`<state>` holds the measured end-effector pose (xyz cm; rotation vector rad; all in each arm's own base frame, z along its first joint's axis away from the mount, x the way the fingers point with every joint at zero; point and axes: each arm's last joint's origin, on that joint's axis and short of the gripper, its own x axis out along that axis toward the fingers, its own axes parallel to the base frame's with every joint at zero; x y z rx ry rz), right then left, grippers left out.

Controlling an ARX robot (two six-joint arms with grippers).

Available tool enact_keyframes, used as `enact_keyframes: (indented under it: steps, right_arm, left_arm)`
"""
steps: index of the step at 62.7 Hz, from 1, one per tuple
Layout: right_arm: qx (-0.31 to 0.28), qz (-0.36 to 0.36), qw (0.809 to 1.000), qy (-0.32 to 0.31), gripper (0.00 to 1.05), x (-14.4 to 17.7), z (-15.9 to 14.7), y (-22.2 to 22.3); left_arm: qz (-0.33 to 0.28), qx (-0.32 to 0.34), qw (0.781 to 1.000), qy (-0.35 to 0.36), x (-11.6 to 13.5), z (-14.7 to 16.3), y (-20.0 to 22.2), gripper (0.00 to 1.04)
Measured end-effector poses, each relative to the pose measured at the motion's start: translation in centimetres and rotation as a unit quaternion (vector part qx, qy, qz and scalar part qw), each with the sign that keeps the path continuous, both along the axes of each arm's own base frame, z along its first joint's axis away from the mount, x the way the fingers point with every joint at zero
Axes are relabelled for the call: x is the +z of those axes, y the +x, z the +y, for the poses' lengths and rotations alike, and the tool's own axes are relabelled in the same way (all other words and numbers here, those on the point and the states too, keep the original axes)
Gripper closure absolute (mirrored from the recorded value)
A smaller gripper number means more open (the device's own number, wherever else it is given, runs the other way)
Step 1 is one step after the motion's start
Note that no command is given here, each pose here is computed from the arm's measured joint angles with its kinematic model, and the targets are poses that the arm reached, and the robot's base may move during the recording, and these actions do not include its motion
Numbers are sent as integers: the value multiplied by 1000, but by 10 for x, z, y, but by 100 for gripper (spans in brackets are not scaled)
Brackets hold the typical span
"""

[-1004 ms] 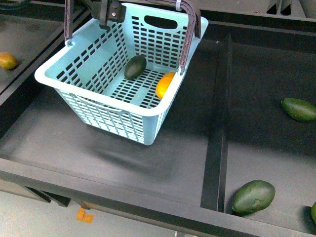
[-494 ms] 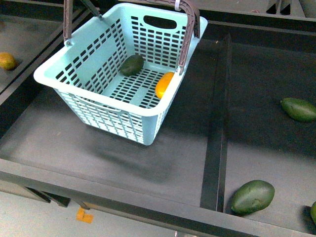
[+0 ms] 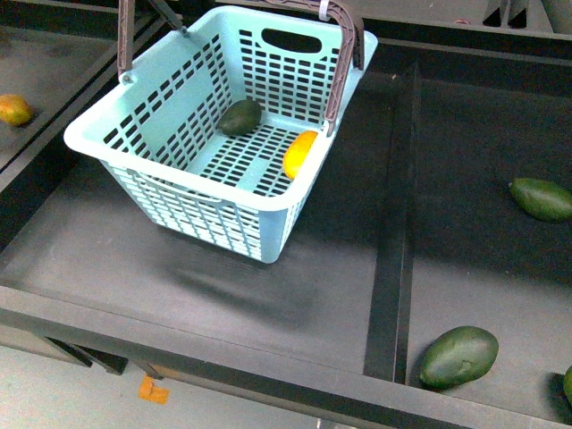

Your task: Pick mango and avocado into basket

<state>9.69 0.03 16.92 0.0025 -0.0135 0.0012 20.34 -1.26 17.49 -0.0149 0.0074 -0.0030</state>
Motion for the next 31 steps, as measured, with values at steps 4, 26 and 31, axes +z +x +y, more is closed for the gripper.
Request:
enact_keyframes:
  steps: [4,26,31]
  right_arm:
    - [0,0,1000,0,9,0,0,0]
    - [0,0,1000,0,9,0,0,0]
    - [0,0,1000,0,9,0,0,0]
  left_arm:
    - [-3,-8,1000,1,-5,8,-10,102]
    - [2,0,1000,2,-12,12,-47,102]
    - [2,0,1000,2,-11,12,-54,102]
